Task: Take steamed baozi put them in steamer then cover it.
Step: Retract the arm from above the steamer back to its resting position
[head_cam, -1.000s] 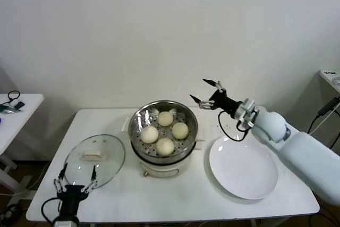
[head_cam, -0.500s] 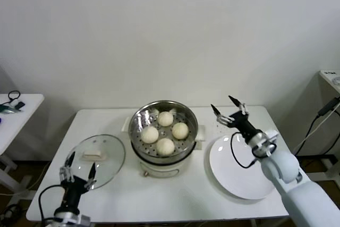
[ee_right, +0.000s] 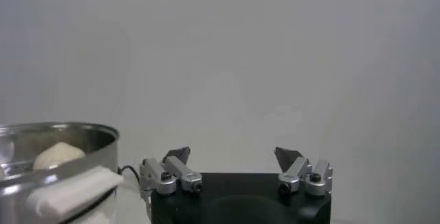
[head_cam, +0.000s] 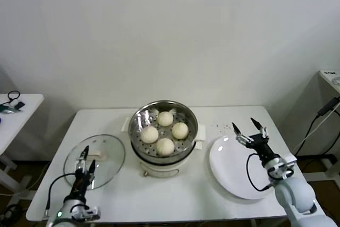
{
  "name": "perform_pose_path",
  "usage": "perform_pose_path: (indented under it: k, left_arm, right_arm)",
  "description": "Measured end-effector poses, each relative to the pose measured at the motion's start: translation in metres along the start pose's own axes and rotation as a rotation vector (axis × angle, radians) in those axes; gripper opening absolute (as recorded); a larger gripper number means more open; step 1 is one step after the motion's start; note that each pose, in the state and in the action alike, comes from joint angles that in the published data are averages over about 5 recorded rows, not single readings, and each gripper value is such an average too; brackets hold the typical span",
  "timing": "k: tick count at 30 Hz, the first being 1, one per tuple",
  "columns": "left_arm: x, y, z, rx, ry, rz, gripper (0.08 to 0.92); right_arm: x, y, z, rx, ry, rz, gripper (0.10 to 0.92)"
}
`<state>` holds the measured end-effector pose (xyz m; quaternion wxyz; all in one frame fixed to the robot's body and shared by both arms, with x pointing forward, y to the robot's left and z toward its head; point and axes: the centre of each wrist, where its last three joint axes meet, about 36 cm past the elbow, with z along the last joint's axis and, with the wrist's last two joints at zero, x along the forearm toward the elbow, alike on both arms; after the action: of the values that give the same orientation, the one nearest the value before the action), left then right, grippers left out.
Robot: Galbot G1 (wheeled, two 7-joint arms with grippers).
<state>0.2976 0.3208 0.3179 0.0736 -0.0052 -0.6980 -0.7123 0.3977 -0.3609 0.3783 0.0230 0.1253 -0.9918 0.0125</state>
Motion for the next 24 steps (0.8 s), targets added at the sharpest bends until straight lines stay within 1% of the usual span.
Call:
perform_pose_path:
  k: [7, 16, 21, 24]
  left_arm:
    - [-0.029, -0.020, 0.005, -0.094, 0.008, 0.013, 0.823]
    - [-0.060, -0.040, 0.017, -0.156, 0.024, 0.034, 0.823]
    - [-0.074, -0.048, 0.018, -0.158, 0.023, 0.030, 0.823]
    - [-0.081, -0.050, 0.017, -0.152, 0.017, 0.016, 0.823]
  right_arm:
    - [0.011, -0.005, 0.014, 0.003, 0.031, 0.030, 0.823]
    - [0.018, -0.010, 0.023, 0.010, 0.055, 0.042, 0.823]
    - [0.022, -0.013, 0.027, 0.016, 0.068, 0.040, 0.823]
    - [0.024, -0.013, 0.029, 0.020, 0.074, 0.035, 0.823]
